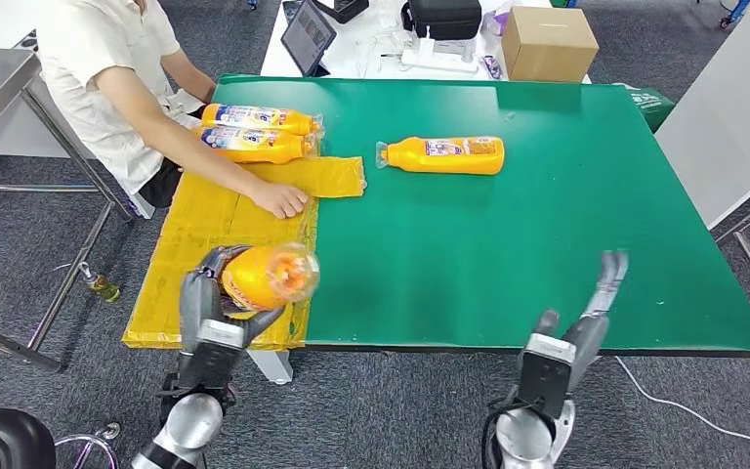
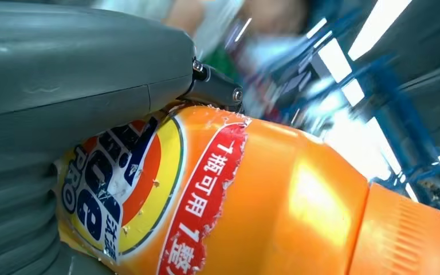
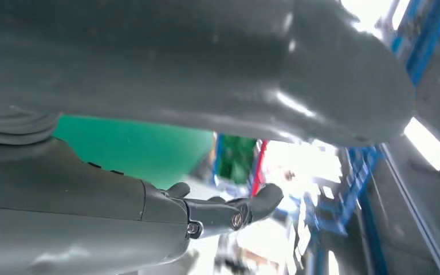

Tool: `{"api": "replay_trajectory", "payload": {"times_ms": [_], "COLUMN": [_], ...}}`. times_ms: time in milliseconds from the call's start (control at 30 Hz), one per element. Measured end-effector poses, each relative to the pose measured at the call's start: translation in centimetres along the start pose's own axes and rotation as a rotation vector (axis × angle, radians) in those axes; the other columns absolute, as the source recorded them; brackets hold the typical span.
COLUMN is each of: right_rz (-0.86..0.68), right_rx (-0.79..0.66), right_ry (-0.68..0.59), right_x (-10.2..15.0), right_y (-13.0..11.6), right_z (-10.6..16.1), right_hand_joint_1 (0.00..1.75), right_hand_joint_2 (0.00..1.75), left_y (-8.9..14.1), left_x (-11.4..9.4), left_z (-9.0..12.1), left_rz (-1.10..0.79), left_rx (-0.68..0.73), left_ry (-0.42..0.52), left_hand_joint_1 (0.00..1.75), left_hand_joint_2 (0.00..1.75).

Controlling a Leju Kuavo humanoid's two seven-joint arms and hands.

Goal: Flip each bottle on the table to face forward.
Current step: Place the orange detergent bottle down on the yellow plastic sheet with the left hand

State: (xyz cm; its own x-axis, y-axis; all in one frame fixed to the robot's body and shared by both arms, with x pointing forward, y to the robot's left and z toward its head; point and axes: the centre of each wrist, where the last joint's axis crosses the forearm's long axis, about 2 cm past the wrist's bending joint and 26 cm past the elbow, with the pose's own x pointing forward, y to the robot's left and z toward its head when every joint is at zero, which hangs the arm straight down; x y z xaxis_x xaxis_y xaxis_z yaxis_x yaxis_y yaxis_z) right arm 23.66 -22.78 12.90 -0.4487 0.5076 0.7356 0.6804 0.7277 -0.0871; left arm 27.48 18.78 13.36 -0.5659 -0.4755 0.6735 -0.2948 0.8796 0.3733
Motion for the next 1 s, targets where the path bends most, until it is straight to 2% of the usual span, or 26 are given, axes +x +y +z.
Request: {"api": "replay_trajectory", "payload": {"times_ms": [67,167,333,500,600,767,800,833,867,933,967,1000], "right_rz": [0.031,0.05,0.032,-0.038,-0.099,-0.15,-0.157,-0.165,-0.174,-0.189,-0.196,-0.203], "right_rx": [-0.066,-0.125,-0.145,-0.096,-0.034,0.052,0.063,0.073,0.083,0.101,0.111,0.121], "right_ry": [-0.001,0.011,0.03,0.058,0.096,0.137,0.144,0.152,0.158,0.165,0.166,0.166], "right_x": [-0.5,-0.8,-0.5,0.2,0.5,0.9,0.9,0.9,0.9,0.9,1.0,1.1], "right_y": [-1.1,-2.2,-1.9,0.2,2.1,3.8,3.9,4.1,4.3,4.7,4.9,5.1], "right_z": [-1.1,-1.7,-1.7,-0.8,0.4,2.3,2.5,2.8,3.0,3.2,3.3,3.4], "right_hand_joint_1": [0.0,0.0,0.0,0.0,0.0,0.0,0.0,0.0,0.0,0.0,0.0,0.0], "right_hand_joint_2": [0.0,0.0,0.0,0.0,0.0,0.0,0.0,0.0,0.0,0.0,0.0,0.0], "left_y": [0.5,1.2,0.7,-1.5,-2.4,-2.7,-2.8,-3.0,-3.2,-3.6,-3.7,-3.8], "left_x": [-0.6,-1.8,-3.8,-6.4,-7.8,-8.9,-9.0,-9.1,-9.1,-9.0,-8.9,-8.8], "left_z": [-0.8,-1.8,-3.4,-5.1,-6.3,-7.8,-8.0,-8.1,-8.2,-8.5,-8.7,-9.0], "left_rz": [-0.141,-0.305,-0.487,-0.633,-0.642,-0.654,-0.649,-0.64,-0.629,-0.609,-0.603,-0.6], "left_rx": [-0.002,-0.022,-0.131,-0.39,-0.546,-0.634,-0.653,-0.674,-0.699,-0.744,-0.765,-0.781], "left_ry": [-0.07,-0.115,-0.11,-0.014,0.09,0.199,0.221,0.245,0.269,0.309,0.325,0.338], "left_hand_joint_1": [1.71,1.68,1.75,1.75,1.75,1.74,1.69,1.58,1.3,0.51,0.18,0.02], "left_hand_joint_2": [1.75,1.75,1.75,1.75,1.75,1.75,1.75,1.75,1.75,1.75,1.75,1.75]}}
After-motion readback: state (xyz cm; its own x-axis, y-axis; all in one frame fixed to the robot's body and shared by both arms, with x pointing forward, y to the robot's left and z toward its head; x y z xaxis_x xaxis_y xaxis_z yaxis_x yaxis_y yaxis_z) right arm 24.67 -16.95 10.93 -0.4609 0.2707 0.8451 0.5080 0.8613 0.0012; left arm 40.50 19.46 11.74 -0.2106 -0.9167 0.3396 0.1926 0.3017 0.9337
